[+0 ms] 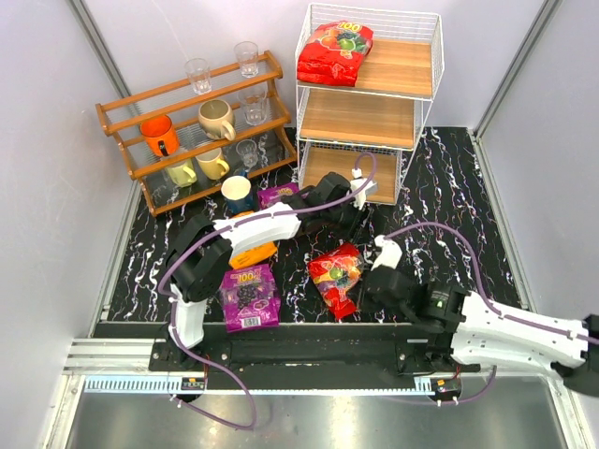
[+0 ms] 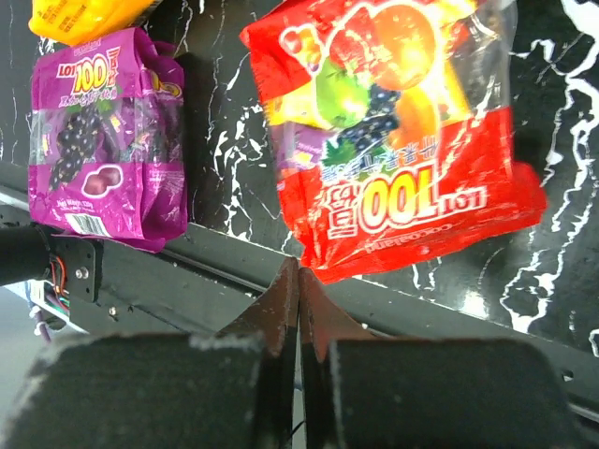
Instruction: Place and organize the candy bags onto the shelf
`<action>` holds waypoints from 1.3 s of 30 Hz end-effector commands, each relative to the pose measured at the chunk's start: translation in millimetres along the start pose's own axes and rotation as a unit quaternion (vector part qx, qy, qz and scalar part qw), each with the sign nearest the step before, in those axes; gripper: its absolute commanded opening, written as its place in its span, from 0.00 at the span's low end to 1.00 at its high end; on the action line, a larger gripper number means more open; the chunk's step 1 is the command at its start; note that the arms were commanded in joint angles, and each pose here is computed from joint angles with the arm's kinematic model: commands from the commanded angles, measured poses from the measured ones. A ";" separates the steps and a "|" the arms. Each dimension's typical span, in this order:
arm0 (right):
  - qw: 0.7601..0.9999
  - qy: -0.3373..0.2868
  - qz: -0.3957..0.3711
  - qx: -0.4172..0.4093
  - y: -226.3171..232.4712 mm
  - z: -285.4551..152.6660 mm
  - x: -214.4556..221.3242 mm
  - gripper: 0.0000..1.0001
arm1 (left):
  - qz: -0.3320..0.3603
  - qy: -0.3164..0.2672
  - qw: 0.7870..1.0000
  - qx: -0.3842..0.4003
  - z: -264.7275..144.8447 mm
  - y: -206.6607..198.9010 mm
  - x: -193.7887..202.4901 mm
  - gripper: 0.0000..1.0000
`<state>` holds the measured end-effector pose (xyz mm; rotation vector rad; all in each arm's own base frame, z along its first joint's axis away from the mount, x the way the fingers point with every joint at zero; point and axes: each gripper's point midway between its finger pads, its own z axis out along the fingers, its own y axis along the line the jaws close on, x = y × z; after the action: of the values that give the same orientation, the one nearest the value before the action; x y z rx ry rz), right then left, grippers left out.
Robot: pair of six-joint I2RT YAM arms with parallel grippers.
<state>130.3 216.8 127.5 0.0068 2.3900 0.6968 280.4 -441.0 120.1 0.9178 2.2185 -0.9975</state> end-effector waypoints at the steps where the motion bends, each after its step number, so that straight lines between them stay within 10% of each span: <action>1: 0.994 -0.098 0.041 0.012 20.8 -1.0 -9.5 0.00 | 0.025 -0.035 0.999 0.009 -3.6 -11.4 -30.9 0.52; 11: 0.990 -0.138 0.025 -0.003 75.3 29.9 36.0 0.00 | 0.037 -0.001 0.999 0.015 13.8 -4.6 -23.5 0.33; 19: 0.985 -0.161 0.055 0.000 58.9 35.0 34.9 0.00 | 0.020 0.036 0.999 -0.021 29.0 19.3 -5.7 0.00; 39: 0.987 -0.126 0.079 0.061 20.9 62.3 72.8 0.00 | -0.083 0.126 0.988 0.017 30.6 49.1 36.2 0.00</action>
<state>103.0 283.3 58.7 0.1978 2.2147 0.5636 301.7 -425.4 51.2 0.9064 2.5226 -1.0033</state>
